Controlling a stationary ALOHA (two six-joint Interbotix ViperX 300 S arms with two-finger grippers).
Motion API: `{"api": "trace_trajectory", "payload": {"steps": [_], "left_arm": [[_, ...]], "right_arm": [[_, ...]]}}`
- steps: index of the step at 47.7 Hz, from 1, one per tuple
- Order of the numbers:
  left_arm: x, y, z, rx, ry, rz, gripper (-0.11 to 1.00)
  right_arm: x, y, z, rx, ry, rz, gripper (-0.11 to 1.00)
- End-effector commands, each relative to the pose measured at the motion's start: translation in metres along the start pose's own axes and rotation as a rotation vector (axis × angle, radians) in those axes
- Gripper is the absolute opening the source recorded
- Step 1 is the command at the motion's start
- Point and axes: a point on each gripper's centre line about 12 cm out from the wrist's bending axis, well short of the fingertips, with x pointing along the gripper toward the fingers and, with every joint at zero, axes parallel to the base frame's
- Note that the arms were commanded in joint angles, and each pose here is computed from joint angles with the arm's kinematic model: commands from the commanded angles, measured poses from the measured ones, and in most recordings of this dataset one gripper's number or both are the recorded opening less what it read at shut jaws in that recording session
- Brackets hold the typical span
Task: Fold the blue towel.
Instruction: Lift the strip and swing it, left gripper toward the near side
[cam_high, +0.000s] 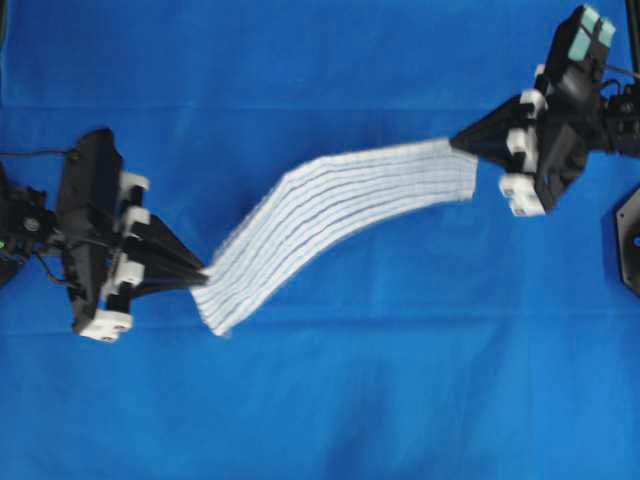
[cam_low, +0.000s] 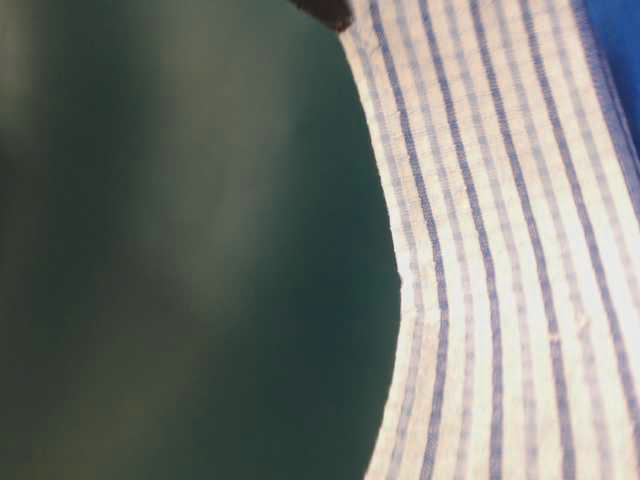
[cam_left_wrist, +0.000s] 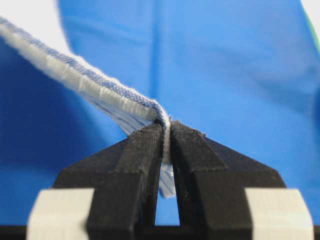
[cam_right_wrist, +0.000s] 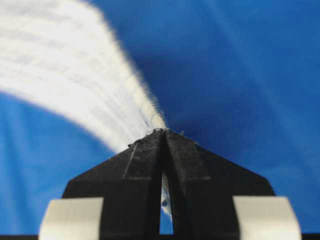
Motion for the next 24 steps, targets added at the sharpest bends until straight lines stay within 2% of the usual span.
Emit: {"api": "trace_trajectory", "payload": {"steps": [1,9,16,24], "left_arm": [[0.016,-0.017,0.016,0.022,-0.022,-0.040,0.03],[0.051,-0.042,0.033,0.076,-0.007,-0.077,0.03],[0.086,-0.054,0.049,0.124,-0.011,-0.081,0.03],[0.118,-0.063,0.067,0.142,-0.031,-0.087,0.03]], "right_arm": [[0.002,-0.009,0.019,0.002,-0.057,-0.034,0.02],[0.011,-0.030,0.033,0.004,-0.090,-0.103,0.02],[0.023,-0.041,0.044,-0.028,-0.103,-0.138,0.02],[0.038,-0.048,0.057,-0.055,-0.116,-0.159,0.02]]}}
